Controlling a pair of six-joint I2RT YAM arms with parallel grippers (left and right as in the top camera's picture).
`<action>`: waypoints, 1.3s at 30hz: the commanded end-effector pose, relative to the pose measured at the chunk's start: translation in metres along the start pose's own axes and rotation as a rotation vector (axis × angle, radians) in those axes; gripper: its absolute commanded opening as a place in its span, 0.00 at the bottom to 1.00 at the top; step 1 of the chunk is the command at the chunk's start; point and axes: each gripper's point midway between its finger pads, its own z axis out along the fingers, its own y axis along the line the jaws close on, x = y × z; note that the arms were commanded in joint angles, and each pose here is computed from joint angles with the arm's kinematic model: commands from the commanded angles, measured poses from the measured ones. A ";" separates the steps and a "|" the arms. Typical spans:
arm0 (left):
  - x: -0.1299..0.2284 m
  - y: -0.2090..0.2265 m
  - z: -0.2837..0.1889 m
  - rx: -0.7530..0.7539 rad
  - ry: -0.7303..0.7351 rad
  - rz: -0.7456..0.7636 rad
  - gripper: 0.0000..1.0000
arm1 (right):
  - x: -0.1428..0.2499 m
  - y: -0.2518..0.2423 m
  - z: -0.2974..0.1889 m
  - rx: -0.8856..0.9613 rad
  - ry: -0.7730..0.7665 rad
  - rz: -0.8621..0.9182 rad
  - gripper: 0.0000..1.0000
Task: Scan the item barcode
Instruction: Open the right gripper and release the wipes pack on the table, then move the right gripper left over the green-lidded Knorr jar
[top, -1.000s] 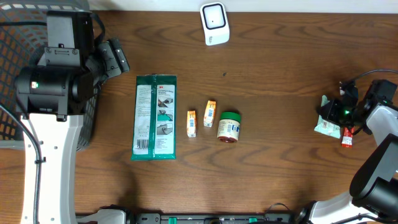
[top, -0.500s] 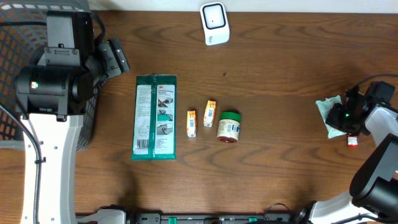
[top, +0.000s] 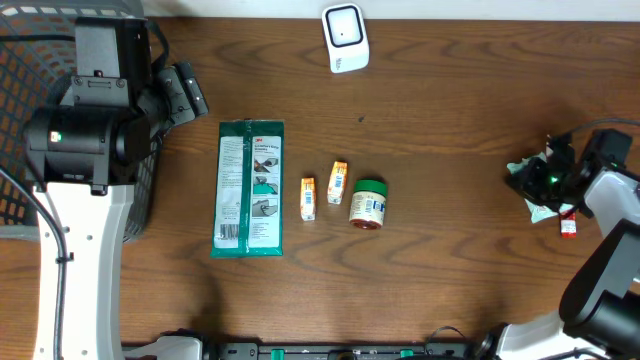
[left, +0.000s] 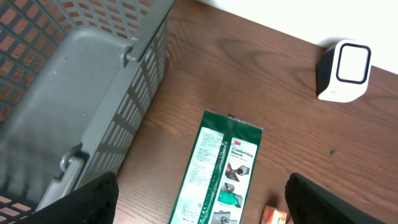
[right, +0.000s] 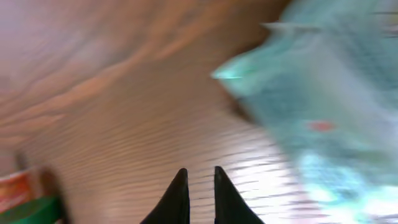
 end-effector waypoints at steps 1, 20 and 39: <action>0.000 0.002 0.001 -0.009 0.003 0.007 0.86 | -0.001 0.054 -0.011 -0.120 -0.015 -0.048 0.14; 0.000 0.002 0.001 -0.009 0.003 0.007 0.86 | 0.120 0.295 0.020 -0.403 0.081 -0.547 0.99; 0.000 0.002 0.001 -0.009 0.003 0.007 0.86 | 0.101 0.285 -0.030 0.143 -0.055 -0.435 0.99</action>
